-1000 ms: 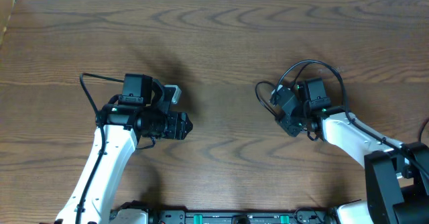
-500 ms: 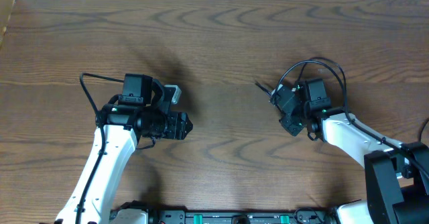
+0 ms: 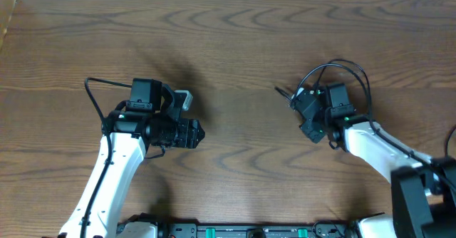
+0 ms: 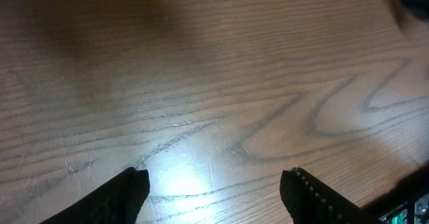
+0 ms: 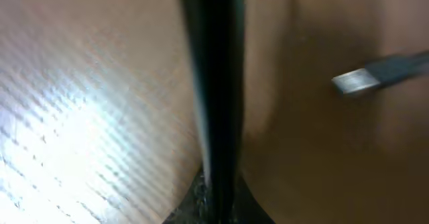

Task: Untangle cables

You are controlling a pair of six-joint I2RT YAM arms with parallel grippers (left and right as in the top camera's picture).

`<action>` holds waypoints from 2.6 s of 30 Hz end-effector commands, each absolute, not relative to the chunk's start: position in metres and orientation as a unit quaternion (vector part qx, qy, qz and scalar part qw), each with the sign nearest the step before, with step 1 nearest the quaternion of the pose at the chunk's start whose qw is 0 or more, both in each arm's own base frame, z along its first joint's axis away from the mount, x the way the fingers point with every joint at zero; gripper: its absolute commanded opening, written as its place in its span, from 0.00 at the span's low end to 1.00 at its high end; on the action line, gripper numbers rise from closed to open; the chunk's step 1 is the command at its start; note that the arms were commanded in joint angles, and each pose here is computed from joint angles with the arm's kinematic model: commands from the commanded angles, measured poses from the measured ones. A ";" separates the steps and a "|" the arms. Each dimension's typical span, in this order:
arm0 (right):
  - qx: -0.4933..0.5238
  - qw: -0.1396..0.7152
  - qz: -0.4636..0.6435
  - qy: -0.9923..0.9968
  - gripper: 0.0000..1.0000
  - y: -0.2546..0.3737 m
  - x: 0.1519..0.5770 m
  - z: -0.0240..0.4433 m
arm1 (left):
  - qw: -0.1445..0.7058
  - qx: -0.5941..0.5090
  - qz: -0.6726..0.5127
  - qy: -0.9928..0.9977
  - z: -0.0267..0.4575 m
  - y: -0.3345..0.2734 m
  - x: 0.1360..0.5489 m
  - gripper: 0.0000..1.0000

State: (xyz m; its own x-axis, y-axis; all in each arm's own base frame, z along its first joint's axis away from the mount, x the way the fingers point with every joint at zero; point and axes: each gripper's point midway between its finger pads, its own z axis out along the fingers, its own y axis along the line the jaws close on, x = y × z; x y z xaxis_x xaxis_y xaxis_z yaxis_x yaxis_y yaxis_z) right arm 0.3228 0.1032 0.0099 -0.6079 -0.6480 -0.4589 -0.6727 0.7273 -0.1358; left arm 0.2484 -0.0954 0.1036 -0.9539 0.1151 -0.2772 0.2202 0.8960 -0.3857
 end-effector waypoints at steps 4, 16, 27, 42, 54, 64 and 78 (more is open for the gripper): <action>-0.320 0.461 -0.026 0.827 0.01 0.100 0.398 0.181 | 0.120 0.096 -0.216 0.964 0.101 -0.098 0.245 0.68; -0.187 0.536 -0.088 0.818 0.01 -0.009 0.432 0.258 | 0.189 0.115 -0.246 0.943 0.117 -0.111 0.275 0.68; -0.045 0.647 -0.051 0.760 0.01 -0.118 0.427 0.320 | 0.314 0.155 -0.333 0.876 0.171 -0.165 0.319 0.68; 0.237 0.758 -0.066 0.604 0.01 -0.306 0.339 0.393 | 0.308 0.210 -0.402 0.837 0.152 -0.258 0.329 0.68; 0.514 0.604 0.120 0.597 0.01 -0.385 0.329 0.226 | 0.254 0.253 -0.479 0.802 0.147 -0.320 0.306 0.67; 0.544 0.543 0.152 0.621 0.99 -0.376 0.334 0.177 | 0.239 0.275 -0.486 0.795 0.147 -0.337 0.287 0.67; 0.675 0.456 0.283 0.506 0.99 -0.328 0.323 0.208 | 0.224 0.261 -0.497 0.796 0.149 -0.338 0.284 0.68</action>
State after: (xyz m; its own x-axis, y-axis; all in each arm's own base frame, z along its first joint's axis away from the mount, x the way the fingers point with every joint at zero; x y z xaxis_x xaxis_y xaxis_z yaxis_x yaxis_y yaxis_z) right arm 0.3266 -0.3392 0.1618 0.2338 0.9504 -0.2049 0.5214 0.0553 0.8515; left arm 0.2806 -0.3318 0.1356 -0.7733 0.2009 -0.6013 0.6257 0.3949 -0.6727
